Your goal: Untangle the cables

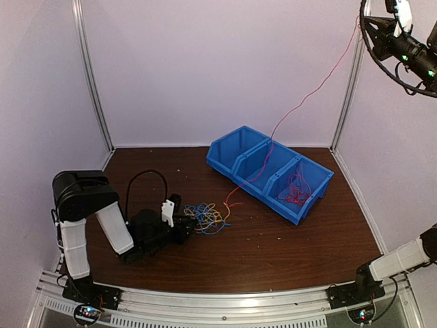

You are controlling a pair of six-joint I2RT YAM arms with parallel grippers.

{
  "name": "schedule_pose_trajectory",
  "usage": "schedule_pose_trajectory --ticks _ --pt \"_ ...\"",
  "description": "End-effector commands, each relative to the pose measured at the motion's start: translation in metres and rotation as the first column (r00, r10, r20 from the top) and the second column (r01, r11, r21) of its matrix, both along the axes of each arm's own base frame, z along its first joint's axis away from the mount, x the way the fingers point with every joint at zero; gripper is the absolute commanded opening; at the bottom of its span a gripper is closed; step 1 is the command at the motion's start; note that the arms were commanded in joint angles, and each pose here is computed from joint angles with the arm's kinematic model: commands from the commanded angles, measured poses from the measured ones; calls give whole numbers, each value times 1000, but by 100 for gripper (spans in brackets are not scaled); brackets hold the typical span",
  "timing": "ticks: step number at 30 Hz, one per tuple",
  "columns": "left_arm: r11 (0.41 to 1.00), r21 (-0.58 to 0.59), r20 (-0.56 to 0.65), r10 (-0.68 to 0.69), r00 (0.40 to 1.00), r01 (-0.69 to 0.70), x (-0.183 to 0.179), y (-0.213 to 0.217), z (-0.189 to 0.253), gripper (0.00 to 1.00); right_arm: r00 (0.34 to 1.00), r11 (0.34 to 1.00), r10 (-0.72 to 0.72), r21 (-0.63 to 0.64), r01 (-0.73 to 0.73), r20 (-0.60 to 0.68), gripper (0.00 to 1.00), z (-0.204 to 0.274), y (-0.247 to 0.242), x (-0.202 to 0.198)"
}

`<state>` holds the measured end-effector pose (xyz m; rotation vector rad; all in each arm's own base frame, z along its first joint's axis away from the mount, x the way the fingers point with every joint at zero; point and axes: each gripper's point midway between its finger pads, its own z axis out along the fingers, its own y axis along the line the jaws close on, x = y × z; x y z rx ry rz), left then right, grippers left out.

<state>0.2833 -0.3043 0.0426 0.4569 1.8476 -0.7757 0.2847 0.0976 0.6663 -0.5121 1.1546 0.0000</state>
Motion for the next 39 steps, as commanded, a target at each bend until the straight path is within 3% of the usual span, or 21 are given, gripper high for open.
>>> schedule_pose_trajectory --ticks 1,6,10,12,19,25,35,37,39 --pt "999 -25 52 23 998 -22 5 5 20 36 999 1000 9 16 -8 -31 0 -11 1 9" --pt "996 -83 111 -17 994 26 -6 5 50 41 992 995 100 -3 -101 -77 0 -30 17 7" --pt "963 -183 298 -138 945 198 -41 -5 111 48 981 987 161 0 -162 -113 0 -54 27 11" --pt "955 -141 309 -207 929 260 -44 -22 116 50 975 985 171 0 -173 -140 0 -64 30 15" --pt "962 33 225 -271 936 271 -15 -79 87 50 967 982 187 11 -188 -170 0 -80 33 21" --pt "957 98 171 -287 943 273 1 -112 59 41 962 976 217 43 -213 -165 0 -78 32 20" --pt "941 124 94 -327 940 315 6 -135 13 42 961 971 235 74 -226 -148 0 -68 25 18" --pt "942 127 86 -323 942 312 7 -136 7 39 960 971 234 75 -225 -151 0 -69 25 18" --pt "943 128 87 -320 943 308 8 -136 5 29 960 972 230 74 -221 -156 0 -72 24 20"
